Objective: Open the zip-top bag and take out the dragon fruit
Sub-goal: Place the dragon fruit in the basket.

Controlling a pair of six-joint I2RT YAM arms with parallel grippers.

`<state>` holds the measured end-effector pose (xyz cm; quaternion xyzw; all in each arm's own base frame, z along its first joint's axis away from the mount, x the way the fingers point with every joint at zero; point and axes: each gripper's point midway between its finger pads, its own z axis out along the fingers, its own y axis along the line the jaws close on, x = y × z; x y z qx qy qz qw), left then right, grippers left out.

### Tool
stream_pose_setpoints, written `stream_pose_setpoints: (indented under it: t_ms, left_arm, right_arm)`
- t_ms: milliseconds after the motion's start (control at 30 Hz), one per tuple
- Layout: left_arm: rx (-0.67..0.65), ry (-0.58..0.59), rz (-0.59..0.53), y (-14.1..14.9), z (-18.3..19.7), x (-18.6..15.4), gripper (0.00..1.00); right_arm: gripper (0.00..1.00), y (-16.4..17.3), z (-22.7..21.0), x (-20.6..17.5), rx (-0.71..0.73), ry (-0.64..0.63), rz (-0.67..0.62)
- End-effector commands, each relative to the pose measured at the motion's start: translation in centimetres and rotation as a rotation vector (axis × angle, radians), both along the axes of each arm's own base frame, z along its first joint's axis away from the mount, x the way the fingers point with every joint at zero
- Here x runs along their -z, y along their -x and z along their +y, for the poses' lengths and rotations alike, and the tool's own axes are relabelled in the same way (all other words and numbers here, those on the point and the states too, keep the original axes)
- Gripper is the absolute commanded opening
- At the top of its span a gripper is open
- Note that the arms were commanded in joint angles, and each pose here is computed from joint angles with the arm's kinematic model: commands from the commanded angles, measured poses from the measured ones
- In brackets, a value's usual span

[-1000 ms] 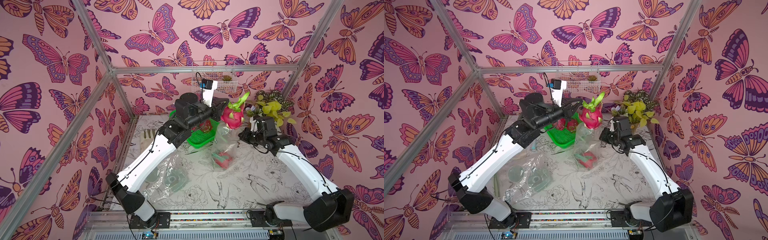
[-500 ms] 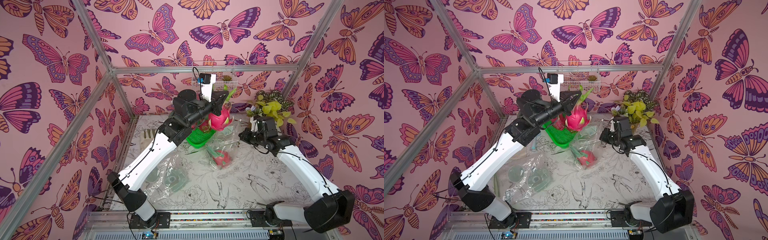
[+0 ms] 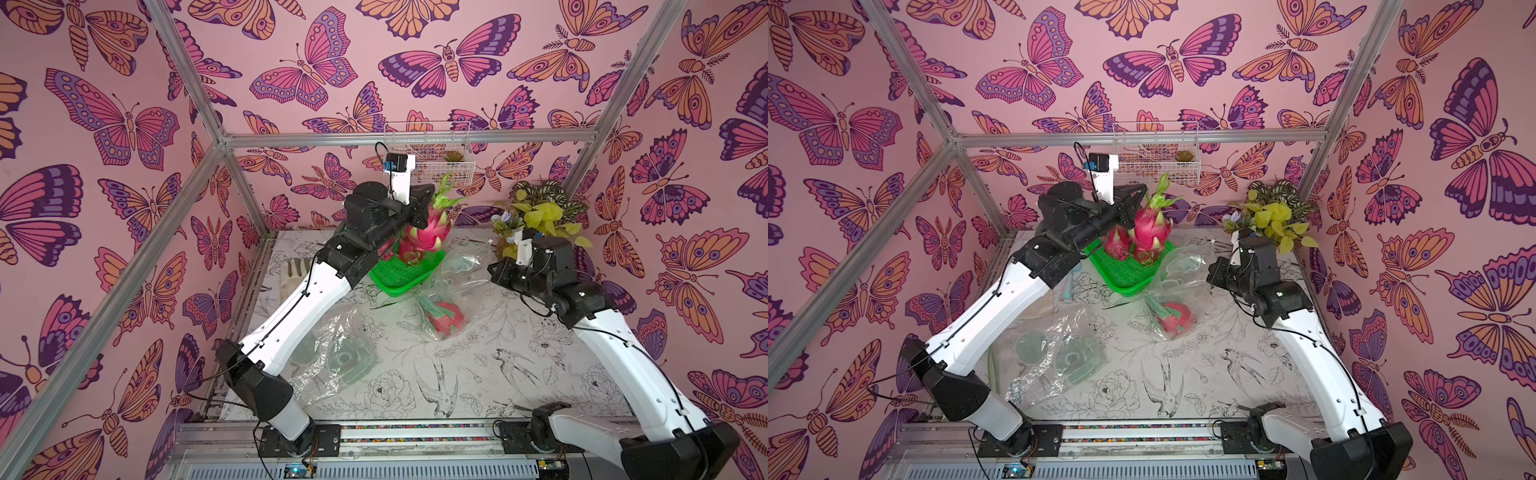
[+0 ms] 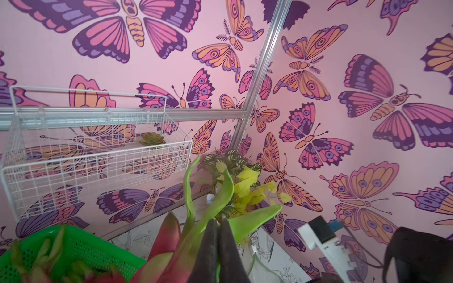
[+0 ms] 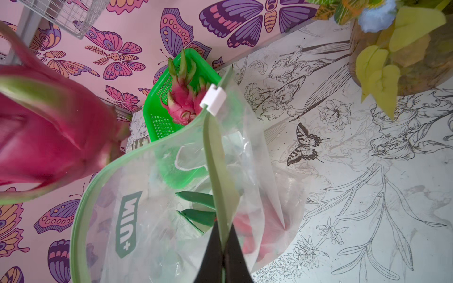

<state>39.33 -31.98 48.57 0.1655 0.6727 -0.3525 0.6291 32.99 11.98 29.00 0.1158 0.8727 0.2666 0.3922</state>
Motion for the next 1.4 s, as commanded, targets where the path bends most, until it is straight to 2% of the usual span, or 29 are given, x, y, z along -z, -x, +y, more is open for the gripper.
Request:
stream_pose_setpoints:
  t_ms: [0, 200, 533, 800, 1067, 1233, 1367]
  left_arm:
    - [-0.056, 0.0, 0.018, -1.5, 1.7, 1.7, 0.0]
    - [-0.117, -0.015, 0.117, -4.0, 4.1, 7.1, 0.0]
    - [-0.163, -0.057, 0.277, -6.1, 5.1, 16.0, 0.0]
    - [-0.181, -0.034, 0.373, -6.1, 5.9, 20.3, 0.0]
    - [-0.242, -0.022, 0.487, -8.5, 8.3, 25.4, 0.0]
    - [-0.289, -0.024, 0.552, -10.1, 9.7, 28.1, 0.0]
    - [-0.301, -0.033, 0.587, -11.1, 10.0, 29.3, 0.0]
  right_arm:
    - [0.0, 0.7, -1.0, -1.3, 0.02, 0.034, -0.033]
    - [0.0, 1.3, -1.1, -2.3, 0.017, 0.028, -0.054]
    - [0.0, 2.0, -1.2, -4.4, 0.015, 0.005, -0.096]
    - [0.0, 2.7, -1.1, -6.9, 0.009, -0.028, -0.138]
    - [0.0, 4.0, -1.0, -9.3, -0.009, -0.05, -0.172]
    - [0.0, 4.0, -0.9, -8.5, -0.016, -0.041, -0.15]
    - [0.0, 3.4, -0.6, -6.3, -0.027, -0.035, -0.1]
